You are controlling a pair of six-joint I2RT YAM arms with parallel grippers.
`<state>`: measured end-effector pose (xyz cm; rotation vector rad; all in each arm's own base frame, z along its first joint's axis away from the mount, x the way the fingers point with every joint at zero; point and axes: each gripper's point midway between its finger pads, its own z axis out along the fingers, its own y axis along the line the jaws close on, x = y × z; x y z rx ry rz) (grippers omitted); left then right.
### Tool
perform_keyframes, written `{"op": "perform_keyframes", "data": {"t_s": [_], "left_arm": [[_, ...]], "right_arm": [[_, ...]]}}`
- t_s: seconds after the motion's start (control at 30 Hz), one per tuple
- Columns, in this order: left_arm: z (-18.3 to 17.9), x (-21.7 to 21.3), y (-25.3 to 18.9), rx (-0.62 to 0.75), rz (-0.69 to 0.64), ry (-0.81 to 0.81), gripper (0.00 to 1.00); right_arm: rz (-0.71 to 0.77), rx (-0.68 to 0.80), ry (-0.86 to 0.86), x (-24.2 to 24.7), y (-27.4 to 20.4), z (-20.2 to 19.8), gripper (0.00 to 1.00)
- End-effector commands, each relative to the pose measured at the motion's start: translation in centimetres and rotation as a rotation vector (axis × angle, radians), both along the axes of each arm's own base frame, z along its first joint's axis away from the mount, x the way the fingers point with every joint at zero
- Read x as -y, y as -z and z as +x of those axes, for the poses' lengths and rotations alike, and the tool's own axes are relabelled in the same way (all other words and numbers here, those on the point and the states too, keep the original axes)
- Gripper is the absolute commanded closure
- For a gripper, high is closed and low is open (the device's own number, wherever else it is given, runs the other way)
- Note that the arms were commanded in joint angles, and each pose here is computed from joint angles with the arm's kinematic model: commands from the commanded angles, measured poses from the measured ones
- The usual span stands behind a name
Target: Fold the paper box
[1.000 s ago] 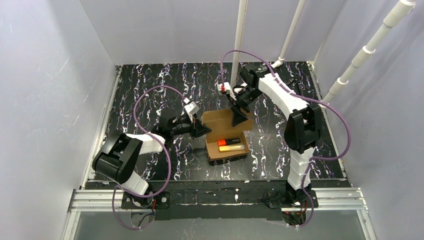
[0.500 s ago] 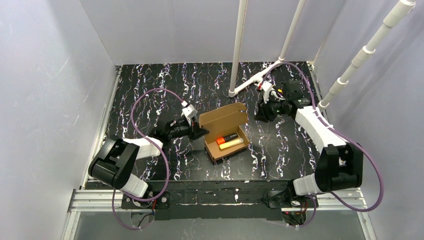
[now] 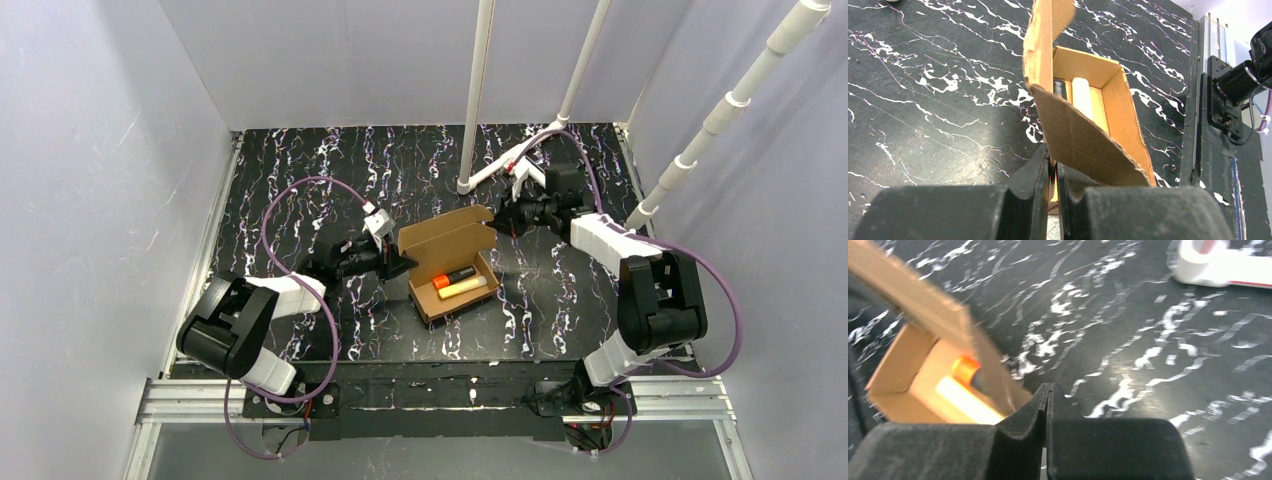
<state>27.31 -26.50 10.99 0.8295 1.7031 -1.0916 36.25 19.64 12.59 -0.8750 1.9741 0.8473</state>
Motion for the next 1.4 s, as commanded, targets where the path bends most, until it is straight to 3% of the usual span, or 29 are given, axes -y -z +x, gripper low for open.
{"op": "perform_keyframes", "data": {"t_s": [0.0,0.3,0.47,0.63,0.83,1.03,1.17,1.37], "left_arm": [[0.2,0.2,-1.7,0.072,-0.021,0.010,1.00],[0.2,0.5,-1.9,0.070,-0.024,0.018,1.00],[0.1,1.0,-1.6,0.060,-0.023,0.041,1.00],[-0.2,1.4,-1.8,0.064,-0.025,0.059,1.00],[-0.2,1.8,-1.6,0.061,-0.024,0.069,1.00],[-0.3,1.9,-1.6,0.059,-0.023,0.072,1.00],[-0.3,2.2,-1.5,0.054,-0.023,0.076,1.00],[0.1,2.7,-1.2,0.047,-0.018,0.073,1.00]], "right_arm": [[0.106,0.037,-0.185,-2.8,-1.4,-4.7,0.94],[0.116,0.023,-0.241,-4.5,-0.9,-6.5,0.96],[0.087,0.060,-0.146,-4.8,0.0,-4.2,0.91],[0.146,0.069,-0.158,-5.8,0.7,-4.1,0.90],[0.145,0.103,-0.164,-5.6,2.0,-4.5,0.74],[0.160,0.107,-0.171,-5.5,1.7,-4.5,0.69],[0.195,0.126,-0.178,-5.8,0.7,-4.1,0.70],[0.200,0.110,-0.162,-6.0,0.9,-3.4,0.88]]}}
